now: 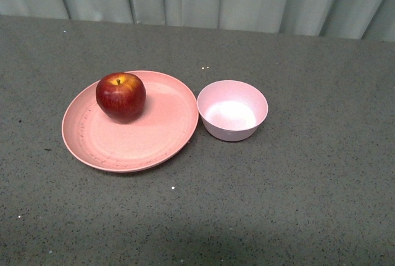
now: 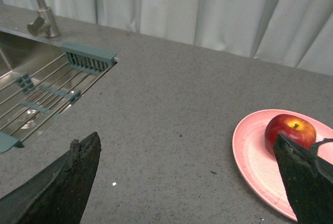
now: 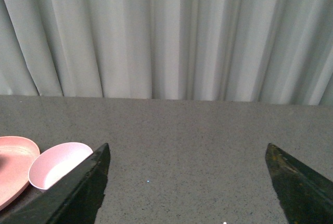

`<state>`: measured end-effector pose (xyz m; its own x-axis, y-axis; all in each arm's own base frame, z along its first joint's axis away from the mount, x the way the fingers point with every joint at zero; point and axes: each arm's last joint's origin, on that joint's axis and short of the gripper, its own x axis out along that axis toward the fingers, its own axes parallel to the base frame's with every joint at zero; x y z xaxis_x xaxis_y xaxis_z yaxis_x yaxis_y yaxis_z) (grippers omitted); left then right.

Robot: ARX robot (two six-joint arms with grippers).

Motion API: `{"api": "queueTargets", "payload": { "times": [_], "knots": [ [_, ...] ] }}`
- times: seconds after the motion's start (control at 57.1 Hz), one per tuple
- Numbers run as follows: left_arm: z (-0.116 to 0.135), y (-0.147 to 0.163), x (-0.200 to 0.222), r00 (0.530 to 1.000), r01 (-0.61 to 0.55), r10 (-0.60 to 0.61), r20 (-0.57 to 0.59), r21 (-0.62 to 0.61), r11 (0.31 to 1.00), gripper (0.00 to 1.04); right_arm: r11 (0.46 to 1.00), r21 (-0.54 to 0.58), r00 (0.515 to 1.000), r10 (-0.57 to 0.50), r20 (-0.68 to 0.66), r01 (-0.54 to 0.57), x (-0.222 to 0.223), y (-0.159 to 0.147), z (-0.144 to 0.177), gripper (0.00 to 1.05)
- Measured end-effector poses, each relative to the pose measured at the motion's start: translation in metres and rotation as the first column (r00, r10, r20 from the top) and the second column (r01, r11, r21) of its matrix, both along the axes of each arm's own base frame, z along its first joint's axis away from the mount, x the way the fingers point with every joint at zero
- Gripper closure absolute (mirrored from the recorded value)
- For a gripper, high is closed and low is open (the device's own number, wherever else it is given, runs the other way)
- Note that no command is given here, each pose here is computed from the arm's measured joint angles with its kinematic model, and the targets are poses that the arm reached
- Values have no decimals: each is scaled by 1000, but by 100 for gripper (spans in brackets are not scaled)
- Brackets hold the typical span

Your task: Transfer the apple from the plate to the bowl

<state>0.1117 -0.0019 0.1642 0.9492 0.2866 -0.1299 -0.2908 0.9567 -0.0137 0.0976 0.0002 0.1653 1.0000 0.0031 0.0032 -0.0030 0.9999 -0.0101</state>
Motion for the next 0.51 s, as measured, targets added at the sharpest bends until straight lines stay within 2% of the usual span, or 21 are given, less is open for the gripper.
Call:
{"api": "queueTargets", "payload": {
  "times": [0.035, 0.14, 0.28, 0.421, 0.508],
  "knots": [
    [3, -1, 6, 1000, 22, -21, 9, -10, 1000, 7, 1000, 1, 1000, 0, 0, 0, 0, 0, 0, 7],
    [11, -3, 30, 997, 70, -69, 25, -35, 997, 7, 1000, 1, 1000, -1, 0, 1, 0, 0, 0, 10],
    [15, -15, 84, 989, 148, -147, 32, -45, 988, 7, 1000, 1, 1000, 0, 0, 0, 0, 0, 0, 9],
    [-6, -37, 145, 969, 226, -232, -88, -78, 971, 7, 1000, 1, 1000, 0, 0, 0, 0, 0, 0, 9],
    [-22, -61, 176, 933, 328, -333, -138, -64, 943, 7, 1000, 1, 1000, 0, 0, 0, 0, 0, 0, 9]
  ]
}}
